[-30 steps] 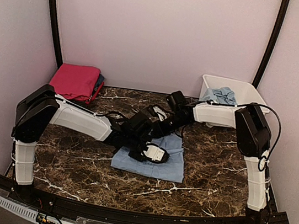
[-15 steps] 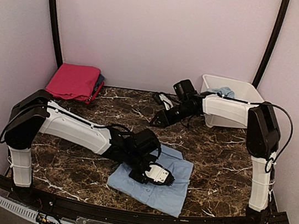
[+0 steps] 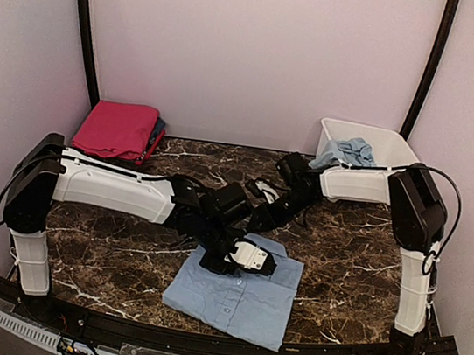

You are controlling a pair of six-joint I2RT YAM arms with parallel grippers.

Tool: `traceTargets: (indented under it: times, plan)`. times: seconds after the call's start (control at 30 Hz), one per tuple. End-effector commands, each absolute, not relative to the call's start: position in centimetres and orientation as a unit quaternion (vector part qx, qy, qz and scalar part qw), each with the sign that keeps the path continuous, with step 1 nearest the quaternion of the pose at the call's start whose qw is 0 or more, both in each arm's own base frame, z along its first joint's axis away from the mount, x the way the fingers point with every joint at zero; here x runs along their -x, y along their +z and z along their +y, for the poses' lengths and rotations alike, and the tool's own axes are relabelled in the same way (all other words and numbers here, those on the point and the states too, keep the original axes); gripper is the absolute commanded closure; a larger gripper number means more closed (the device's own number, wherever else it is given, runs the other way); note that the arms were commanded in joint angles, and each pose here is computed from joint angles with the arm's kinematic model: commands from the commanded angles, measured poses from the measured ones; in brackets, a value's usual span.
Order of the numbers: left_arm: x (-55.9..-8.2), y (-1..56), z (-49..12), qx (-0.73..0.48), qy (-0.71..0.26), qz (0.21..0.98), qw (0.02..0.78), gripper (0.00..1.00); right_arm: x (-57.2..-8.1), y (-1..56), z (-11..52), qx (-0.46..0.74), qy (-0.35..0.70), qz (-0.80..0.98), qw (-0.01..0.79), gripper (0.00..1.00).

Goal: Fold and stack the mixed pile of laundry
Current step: Fold the 2/3-rectangle-folded shirt at the center of the board.

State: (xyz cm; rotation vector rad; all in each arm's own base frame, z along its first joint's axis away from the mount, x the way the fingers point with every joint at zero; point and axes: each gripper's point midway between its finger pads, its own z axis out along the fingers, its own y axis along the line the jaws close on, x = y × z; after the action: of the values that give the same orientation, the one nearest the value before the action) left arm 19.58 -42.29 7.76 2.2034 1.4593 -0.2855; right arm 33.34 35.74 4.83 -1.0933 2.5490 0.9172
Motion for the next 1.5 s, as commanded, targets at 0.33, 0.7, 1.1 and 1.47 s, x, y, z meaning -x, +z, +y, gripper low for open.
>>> traceTargets:
  times: [0.33, 0.7, 1.1, 1.47]
  plan:
    - [-19.4, 7.4, -41.9, -0.799, -0.136, 0.549, 0.204, 0.64, -32.3, 5.4, 34.9, 0.39, 0.31, 0.861, 0.105, 0.62]
    - [-18.8, 6.3, -42.2, -0.796, -0.159, 0.555, 0.181, 0.71, -30.6, 8.4, 34.8, 0.389, 0.345, 0.847, 0.11, 0.82]
    - [-18.7, 6.5, -42.1, -0.797, -0.16, 0.556, 0.172, 0.91, -30.0, 3.0, 34.7, 0.379, 0.341, 0.859, 0.043, 1.0]
    - [-21.1, 9.4, -42.5, -0.795, -0.132, 0.552, 0.215, 1.0, -29.3, 0.7, 34.4, 0.376, 0.332, 0.865, 0.017, 1.0]
